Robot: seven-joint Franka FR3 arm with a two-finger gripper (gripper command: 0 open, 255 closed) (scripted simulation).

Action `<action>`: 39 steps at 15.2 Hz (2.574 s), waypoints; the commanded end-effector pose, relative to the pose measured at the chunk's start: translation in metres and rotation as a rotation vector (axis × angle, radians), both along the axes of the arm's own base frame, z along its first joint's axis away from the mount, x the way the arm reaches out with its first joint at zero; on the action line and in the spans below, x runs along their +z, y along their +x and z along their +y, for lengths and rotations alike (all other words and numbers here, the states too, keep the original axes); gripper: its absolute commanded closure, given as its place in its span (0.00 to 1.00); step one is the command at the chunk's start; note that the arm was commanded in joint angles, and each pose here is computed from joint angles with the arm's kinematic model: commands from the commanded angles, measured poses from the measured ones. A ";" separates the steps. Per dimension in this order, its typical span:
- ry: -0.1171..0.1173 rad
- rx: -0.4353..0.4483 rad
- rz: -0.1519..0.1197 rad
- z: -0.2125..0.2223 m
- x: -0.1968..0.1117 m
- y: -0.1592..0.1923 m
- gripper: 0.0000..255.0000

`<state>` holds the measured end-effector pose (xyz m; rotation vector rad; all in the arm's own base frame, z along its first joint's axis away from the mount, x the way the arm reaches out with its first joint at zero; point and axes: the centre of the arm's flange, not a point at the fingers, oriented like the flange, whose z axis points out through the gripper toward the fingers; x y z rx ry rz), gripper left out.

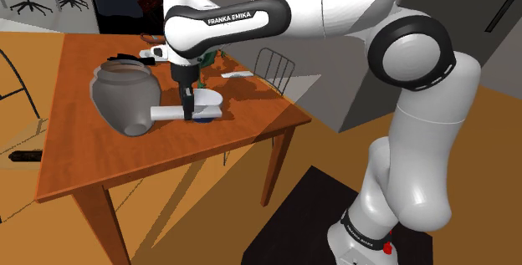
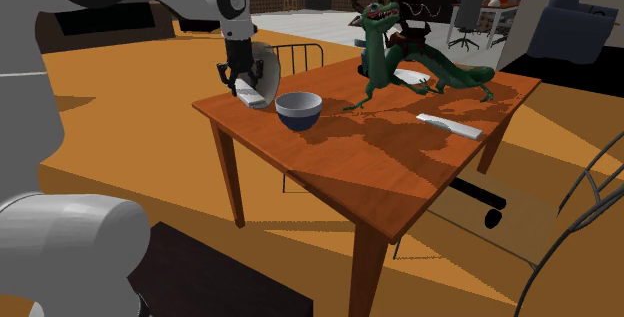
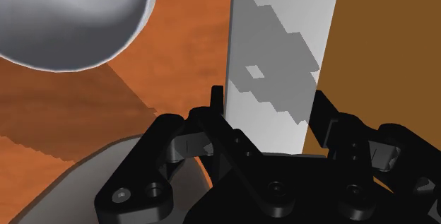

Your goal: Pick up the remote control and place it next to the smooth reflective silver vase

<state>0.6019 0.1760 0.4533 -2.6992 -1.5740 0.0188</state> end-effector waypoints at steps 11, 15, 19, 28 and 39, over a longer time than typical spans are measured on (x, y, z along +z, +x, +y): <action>0.000 0.000 -0.001 0.000 -0.063 0.000 1.00; 0.000 0.000 -0.001 0.000 -0.084 0.000 1.00; 0.000 0.000 -0.001 0.000 -0.105 0.000 1.00; 0.000 0.000 -0.001 0.000 -0.114 0.000 1.00; 0.000 0.000 -0.001 -0.001 -0.064 0.000 0.00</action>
